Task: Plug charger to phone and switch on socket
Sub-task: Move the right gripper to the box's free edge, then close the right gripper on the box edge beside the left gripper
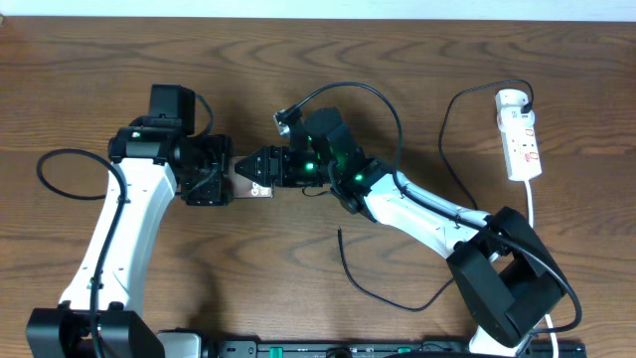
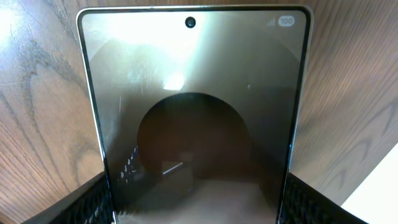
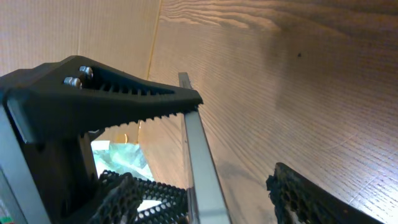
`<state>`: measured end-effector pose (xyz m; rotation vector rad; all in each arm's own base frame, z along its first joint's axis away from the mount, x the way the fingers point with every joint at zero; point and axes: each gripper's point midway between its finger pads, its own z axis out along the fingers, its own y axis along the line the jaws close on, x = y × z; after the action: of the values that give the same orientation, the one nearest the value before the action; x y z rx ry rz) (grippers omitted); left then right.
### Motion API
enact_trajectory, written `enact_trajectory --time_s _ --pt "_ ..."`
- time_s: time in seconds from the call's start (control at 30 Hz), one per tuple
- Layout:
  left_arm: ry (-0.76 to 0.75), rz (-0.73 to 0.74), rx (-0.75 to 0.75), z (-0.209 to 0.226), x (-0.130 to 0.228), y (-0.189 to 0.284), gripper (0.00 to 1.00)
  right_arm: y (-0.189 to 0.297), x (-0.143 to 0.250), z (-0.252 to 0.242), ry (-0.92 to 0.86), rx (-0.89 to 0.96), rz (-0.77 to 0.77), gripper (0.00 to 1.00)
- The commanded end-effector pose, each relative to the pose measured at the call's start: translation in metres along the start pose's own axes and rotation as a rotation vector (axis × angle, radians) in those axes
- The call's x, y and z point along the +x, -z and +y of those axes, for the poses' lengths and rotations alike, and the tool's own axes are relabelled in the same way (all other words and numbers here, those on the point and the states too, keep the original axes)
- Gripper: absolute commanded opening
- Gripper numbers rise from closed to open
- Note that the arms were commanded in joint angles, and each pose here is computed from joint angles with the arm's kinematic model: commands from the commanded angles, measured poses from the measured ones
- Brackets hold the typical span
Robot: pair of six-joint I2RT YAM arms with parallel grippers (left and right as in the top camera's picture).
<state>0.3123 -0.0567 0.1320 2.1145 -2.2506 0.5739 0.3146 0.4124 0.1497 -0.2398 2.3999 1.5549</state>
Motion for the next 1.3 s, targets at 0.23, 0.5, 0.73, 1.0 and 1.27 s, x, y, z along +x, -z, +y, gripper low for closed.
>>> enact_trajectory --time_s 0.23,0.5,0.73,1.0,1.27 --pt "-0.021 -0.004 0.000 0.0005 0.0066 -0.0009 0.07 -0.0032 0.0032 0.0063 0.014 -0.008 0.005 0.63" --pt "-0.021 -0.004 -0.001 0.0006 0.0066 -0.0009 0.07 -0.0046 0.0055 0.0077 0.016 -0.010 0.009 0.63" --pt "-0.021 -0.004 -0.001 0.0007 0.0066 -0.0009 0.07 -0.0046 0.0055 0.0077 0.016 -0.010 0.010 0.63" --pt "-0.020 -0.004 -0.005 0.0016 0.0066 -0.0009 0.07 -0.0047 0.0057 0.0078 0.016 -0.010 0.010 0.63" --pt "-0.040 -0.003 -0.009 0.0025 0.0124 -0.0023 0.07 -0.0064 0.0089 0.0098 0.019 -0.013 0.017 0.62"
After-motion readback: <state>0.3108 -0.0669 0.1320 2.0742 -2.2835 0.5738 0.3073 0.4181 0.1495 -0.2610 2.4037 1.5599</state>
